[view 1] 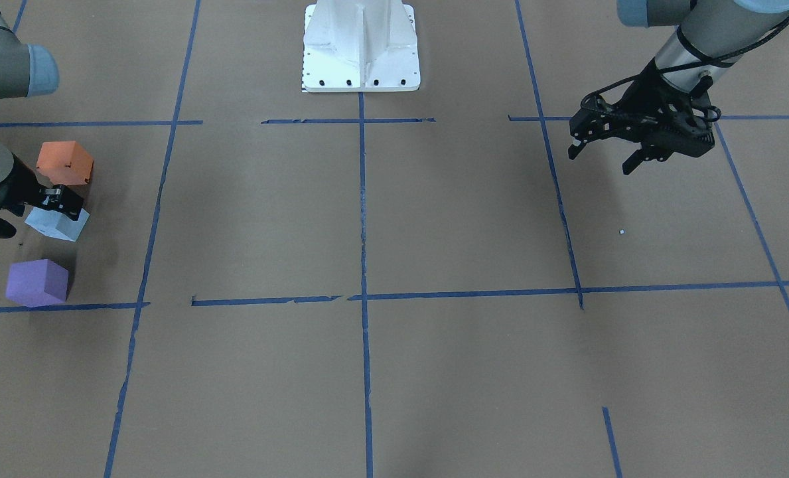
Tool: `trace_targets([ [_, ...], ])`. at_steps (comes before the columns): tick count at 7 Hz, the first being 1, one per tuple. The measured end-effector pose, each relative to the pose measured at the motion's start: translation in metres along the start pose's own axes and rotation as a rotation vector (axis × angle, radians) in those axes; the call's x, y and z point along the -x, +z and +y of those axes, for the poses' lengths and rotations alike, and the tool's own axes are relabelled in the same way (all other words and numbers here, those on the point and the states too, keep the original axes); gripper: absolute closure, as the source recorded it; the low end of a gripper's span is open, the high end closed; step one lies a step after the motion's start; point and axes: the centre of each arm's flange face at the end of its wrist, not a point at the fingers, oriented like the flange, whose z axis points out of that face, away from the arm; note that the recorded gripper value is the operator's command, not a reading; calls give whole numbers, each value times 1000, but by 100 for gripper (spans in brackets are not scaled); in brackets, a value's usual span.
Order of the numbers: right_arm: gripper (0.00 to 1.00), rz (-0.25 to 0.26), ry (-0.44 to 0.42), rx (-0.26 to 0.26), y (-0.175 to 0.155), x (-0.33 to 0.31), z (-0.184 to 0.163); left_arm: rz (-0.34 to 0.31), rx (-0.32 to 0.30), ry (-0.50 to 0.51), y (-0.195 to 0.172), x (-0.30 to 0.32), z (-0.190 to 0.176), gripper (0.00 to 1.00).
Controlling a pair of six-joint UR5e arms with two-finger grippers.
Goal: Place blue block between orange and purple blocks
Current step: 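Lower the cube, open the right gripper and lift away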
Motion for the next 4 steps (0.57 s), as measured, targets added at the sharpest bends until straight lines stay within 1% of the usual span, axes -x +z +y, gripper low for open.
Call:
trace_targets([
  [1, 0, -22, -14, -32, -22, -16, 0, -11, 6, 6, 2, 10, 4, 0],
  [2, 0, -48, -55, -53, -46, -49, 0, -32, 9, 33, 0, 30, 8, 0],
  [3, 0, -82, -91, -65, -68, -92, 1, -63, 17, 85, -4, 62, 15, 0],
  [4, 0, -115, -116, -88, -89, -143, 6, -106, 28, 164, -12, 109, 25, 0],
])
